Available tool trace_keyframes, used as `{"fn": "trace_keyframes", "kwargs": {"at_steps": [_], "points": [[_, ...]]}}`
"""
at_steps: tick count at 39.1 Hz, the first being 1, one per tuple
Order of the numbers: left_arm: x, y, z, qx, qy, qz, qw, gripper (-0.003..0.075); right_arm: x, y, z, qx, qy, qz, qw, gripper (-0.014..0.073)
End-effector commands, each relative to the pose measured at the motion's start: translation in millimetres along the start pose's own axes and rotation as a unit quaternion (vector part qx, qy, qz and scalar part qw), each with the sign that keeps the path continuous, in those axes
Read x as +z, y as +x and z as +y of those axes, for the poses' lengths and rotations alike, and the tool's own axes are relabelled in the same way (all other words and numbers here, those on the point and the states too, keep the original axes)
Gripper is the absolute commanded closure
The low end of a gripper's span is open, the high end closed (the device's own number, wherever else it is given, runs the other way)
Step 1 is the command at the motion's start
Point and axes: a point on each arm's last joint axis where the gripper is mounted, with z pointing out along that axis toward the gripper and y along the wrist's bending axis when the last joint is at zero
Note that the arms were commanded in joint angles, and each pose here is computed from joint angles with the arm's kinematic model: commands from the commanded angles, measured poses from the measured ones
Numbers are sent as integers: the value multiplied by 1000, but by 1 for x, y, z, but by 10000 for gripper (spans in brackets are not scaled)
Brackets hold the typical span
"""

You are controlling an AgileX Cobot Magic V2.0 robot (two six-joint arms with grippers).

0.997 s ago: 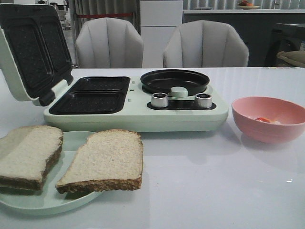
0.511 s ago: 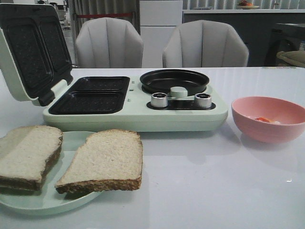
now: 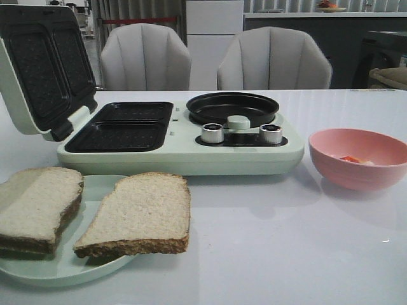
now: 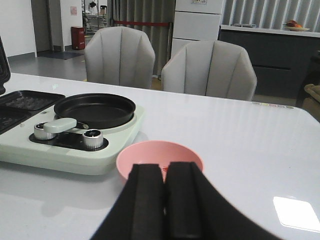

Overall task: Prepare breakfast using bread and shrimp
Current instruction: 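Grasp the bread slice nearest the left gripper and lift it off the plate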

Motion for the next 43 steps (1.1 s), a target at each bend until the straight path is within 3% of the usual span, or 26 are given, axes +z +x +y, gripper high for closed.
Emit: {"fn": "trace_keyframes", "kwargs": {"at_steps": [1,18,31,43], "points": [[3,-5,7,5,-15,-3,1000,155,-3,-14,0,-5,1,-59,998,453],[34,-8,1,58,4,24,998,155,-3,-14,0,-5,1,-59,998,453],[42,-3,8,77,-15,21,997,161,-3,-14,0,-5,1,-59,998,453],[43,-3,9,90,-13,5,996,436,-3,-14,0,-5,1,-59,998,453]]}}
